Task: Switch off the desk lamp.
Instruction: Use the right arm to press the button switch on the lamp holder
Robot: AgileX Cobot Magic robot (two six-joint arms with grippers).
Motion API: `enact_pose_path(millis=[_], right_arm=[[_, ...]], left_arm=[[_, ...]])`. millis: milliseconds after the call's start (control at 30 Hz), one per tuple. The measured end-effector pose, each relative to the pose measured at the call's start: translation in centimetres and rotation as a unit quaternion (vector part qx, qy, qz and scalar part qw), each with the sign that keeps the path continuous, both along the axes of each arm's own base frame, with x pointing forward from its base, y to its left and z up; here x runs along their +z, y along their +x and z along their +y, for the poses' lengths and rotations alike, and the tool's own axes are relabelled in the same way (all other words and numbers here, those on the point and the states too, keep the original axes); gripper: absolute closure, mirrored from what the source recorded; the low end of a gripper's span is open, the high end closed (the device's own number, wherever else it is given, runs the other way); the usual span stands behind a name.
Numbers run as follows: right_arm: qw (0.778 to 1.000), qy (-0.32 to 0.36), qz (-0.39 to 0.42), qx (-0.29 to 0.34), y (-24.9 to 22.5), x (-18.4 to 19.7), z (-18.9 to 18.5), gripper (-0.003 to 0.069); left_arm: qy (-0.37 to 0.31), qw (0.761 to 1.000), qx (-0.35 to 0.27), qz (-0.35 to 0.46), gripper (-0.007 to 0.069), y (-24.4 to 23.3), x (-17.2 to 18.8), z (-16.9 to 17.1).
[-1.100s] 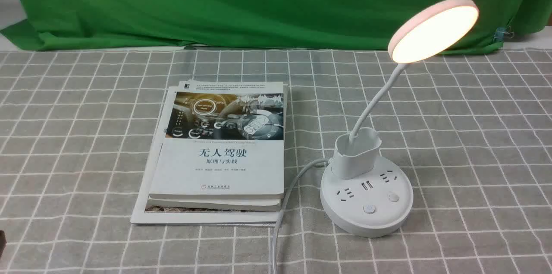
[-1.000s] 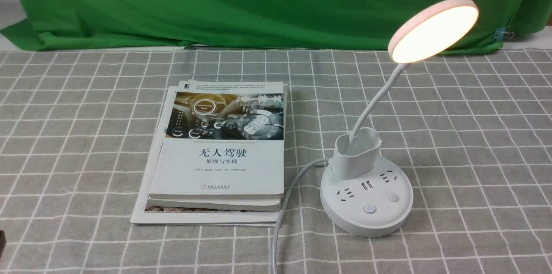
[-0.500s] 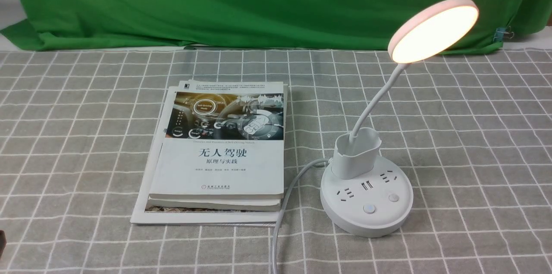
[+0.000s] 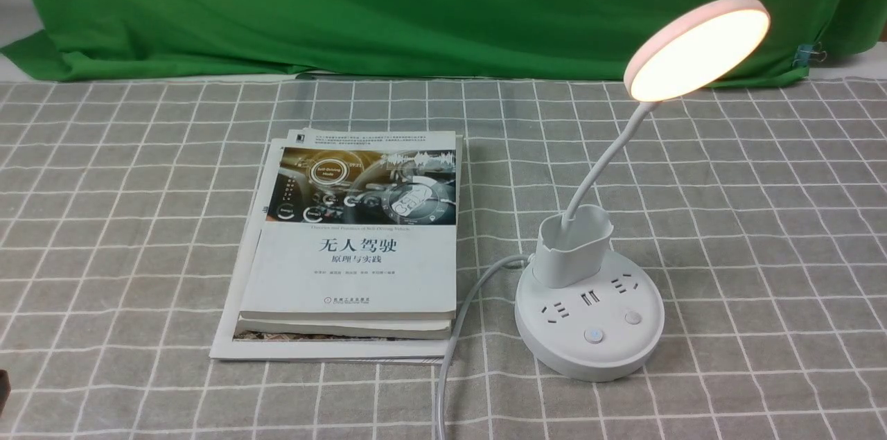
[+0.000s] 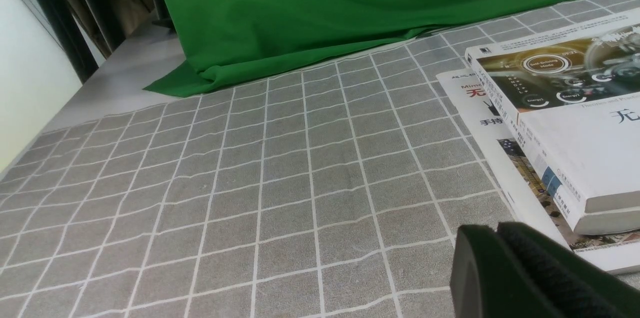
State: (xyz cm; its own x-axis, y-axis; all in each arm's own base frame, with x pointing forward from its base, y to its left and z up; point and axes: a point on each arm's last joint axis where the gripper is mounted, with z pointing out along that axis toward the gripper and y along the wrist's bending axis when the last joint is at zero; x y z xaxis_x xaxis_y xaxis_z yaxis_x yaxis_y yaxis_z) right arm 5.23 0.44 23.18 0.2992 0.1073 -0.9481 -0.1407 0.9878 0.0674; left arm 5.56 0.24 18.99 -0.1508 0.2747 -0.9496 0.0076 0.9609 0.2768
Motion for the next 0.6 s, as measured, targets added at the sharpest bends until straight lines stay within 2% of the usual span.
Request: enact_pose_path(millis=[133, 300, 400, 433, 600], right_arm=[[1.0, 0.015, -0.003, 0.003, 0.0, 0.1, 0.0, 0.0607], [0.999, 0.021, 0.034, 0.014, 0.6, 1.6, 0.2, 0.0607], [0.997, 0.017, 0.076, 0.019, 1.8, 3.4, 0.5, 0.0607], [0.993, 0.02, 0.114, 0.026, 2.8, 4.3, 0.8, 0.0607], [0.971, 0.006, 0.236, 0.029, 6.4, 3.8, 1.6, 0.0607]], left_arm=[[0.0, 1.0, 0.0, 0.0, 0.0606, 0.0, 0.0, 0.0], [0.0, 1.0, 0.0, 0.0, 0.0606, 0.0, 0.0, 0.0], [0.0, 1.0, 0.0, 0.0, 0.0606, 0.0, 0.0, 0.0], [0.0, 1.0, 0.0, 0.0, 0.0606, 0.0, 0.0, 0.0], [0.0, 1.0, 0.0, 0.0, 0.0606, 0.0, 0.0, 0.0]])
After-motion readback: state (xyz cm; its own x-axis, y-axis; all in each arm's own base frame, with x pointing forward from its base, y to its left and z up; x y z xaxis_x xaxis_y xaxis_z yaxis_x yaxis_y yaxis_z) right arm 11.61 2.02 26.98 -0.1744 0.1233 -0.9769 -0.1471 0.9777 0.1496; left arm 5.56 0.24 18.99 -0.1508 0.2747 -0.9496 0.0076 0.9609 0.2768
